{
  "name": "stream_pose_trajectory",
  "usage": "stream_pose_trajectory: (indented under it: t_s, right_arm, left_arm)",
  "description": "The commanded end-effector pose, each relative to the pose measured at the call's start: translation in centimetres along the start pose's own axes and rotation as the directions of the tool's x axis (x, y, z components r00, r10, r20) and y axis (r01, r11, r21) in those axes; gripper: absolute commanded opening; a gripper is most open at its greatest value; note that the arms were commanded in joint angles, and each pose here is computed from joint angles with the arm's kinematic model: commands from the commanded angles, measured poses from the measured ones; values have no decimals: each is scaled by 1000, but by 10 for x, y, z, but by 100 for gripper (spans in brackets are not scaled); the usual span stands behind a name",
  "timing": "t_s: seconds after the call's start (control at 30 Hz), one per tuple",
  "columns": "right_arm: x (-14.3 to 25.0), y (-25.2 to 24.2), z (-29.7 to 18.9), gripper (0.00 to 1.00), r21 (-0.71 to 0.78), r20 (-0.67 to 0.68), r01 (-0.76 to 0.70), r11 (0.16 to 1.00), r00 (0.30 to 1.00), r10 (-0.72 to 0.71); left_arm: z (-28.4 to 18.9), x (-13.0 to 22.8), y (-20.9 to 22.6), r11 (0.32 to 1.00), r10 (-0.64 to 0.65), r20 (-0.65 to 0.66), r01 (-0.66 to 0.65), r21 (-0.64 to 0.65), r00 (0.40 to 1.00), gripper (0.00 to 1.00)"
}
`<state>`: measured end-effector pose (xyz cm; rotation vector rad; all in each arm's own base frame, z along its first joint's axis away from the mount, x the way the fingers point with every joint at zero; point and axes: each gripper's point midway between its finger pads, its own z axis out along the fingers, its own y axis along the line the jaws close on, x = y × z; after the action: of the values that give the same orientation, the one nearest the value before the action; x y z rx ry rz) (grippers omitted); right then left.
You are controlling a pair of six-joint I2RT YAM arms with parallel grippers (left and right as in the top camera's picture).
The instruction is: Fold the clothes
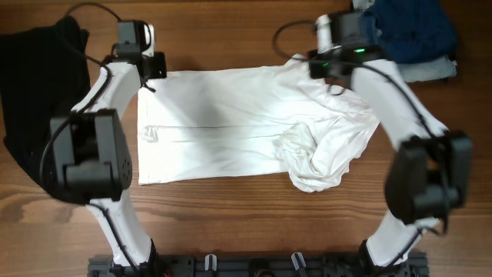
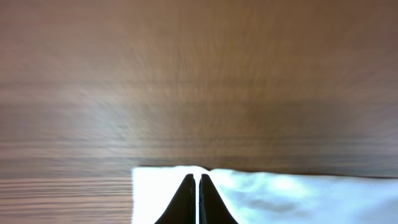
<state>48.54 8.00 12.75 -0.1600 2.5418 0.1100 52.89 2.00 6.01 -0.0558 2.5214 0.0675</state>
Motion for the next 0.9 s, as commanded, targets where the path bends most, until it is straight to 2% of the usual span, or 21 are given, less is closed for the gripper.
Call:
stream_pose_trajectory:
  t_s: [0.0,0.1,0.23,0.27,0.33,0.37,0.4,0.47,0.6,0.87]
  right_arm:
    - [-10,-20,-40,4,-18,26,-62,998,998,62]
    - [7,-31,-48,4,-20,-36,-98,995,995,97]
    - [9,-31,-48,4,-44,-47,-104,994,994,101]
    - [8,-29,-48,4,-46,-43,-102,994,994,100]
    - [7,-29,-48,4,-47,-38,-100,994,994,99]
    - [7,-29,-47,4,-47,-39,-100,994,994,98]
    - [7,-29,-47,4,-47,-39,-100,994,994,98]
    - [6,-29,-47,5,-47,-36,-99,994,995,98]
    - [6,-29,-47,4,-46,-34,-100,994,995,98]
    - [5,-30,-47,4,-42,-30,-100,994,995,99]
  left_arm:
    - [-55,-36,10,999,-29,107,31,-19,994,4]
    - [-70,-29,11,999,-28,74,29,-20,997,4]
    - [-65,-18,12,999,-36,28,36,4,999,4]
    - [-59,-16,9,999,-40,23,39,33,999,7]
    - [-46,-14,3,995,-49,17,47,89,999,47]
    - [-40,-11,1,993,-51,8,50,108,999,62]
    - [-27,-3,-3,990,-52,-17,54,129,999,71]
    - [-11,7,-5,990,-49,-44,54,131,998,82]
    - [21,28,-6,990,-42,-94,54,130,995,86]
    - [44,48,-8,991,-16,-140,35,133,990,84]
